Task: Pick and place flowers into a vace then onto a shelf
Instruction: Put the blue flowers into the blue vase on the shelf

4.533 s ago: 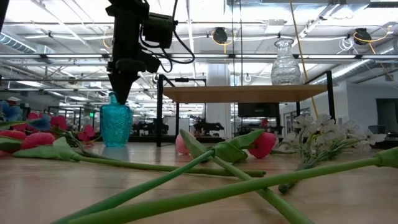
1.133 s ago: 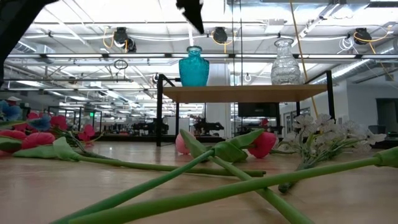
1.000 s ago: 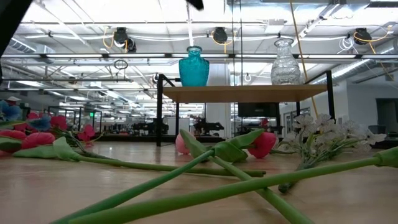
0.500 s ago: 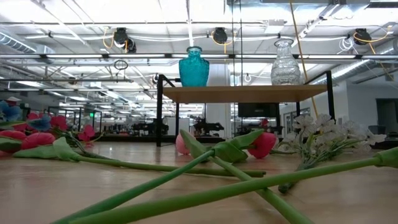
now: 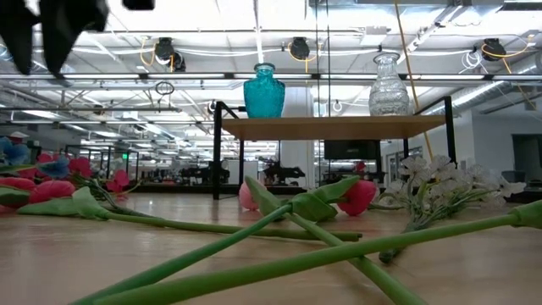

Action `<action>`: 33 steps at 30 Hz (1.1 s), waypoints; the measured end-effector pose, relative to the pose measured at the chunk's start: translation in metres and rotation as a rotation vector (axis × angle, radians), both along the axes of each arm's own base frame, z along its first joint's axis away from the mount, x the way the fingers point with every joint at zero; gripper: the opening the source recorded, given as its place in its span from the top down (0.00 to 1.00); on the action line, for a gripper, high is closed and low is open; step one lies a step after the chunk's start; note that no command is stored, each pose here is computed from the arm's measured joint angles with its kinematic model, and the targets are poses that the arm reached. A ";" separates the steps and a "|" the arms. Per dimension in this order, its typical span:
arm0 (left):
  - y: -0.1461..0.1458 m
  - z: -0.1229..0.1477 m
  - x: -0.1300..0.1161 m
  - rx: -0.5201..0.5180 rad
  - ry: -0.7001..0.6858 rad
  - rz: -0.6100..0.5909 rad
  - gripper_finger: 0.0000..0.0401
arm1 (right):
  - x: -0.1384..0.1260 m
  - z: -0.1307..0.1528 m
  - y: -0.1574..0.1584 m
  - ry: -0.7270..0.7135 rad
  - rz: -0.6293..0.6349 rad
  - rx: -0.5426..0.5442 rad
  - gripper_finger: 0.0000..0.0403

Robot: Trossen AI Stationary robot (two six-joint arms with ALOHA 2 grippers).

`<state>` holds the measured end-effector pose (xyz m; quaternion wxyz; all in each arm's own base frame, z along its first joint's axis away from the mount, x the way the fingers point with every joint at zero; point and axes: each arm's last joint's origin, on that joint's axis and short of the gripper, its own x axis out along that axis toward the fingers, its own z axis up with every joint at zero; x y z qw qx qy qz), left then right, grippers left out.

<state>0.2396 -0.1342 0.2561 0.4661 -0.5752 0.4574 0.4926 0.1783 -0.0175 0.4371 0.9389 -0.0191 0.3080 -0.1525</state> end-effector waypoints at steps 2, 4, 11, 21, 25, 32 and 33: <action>-0.007 -0.010 -0.007 -0.008 0.031 0.062 0.75 | 0.004 -0.006 0.000 0.009 0.004 -0.004 0.61; -0.014 -0.016 -0.016 -0.033 0.088 0.099 0.75 | 0.006 -0.009 0.000 0.004 0.006 -0.007 0.61; -0.026 -0.043 -0.040 -0.089 0.241 0.063 0.75 | 0.011 -0.007 -0.001 -0.055 -0.006 0.007 0.61; -0.014 -0.091 -0.059 -0.005 0.245 0.036 0.75 | 0.011 -0.007 -0.001 -0.049 0.006 -0.010 0.61; -0.009 -0.105 -0.064 0.025 0.234 0.003 0.76 | 0.011 -0.006 -0.001 -0.058 0.006 -0.011 0.61; -0.007 -0.115 -0.062 0.033 0.128 -0.076 0.97 | 0.013 -0.003 -0.001 -0.100 -0.002 -0.001 0.61; -0.008 -0.113 -0.061 0.031 0.108 -0.080 0.97 | 0.013 -0.003 -0.001 -0.103 -0.002 -0.002 0.61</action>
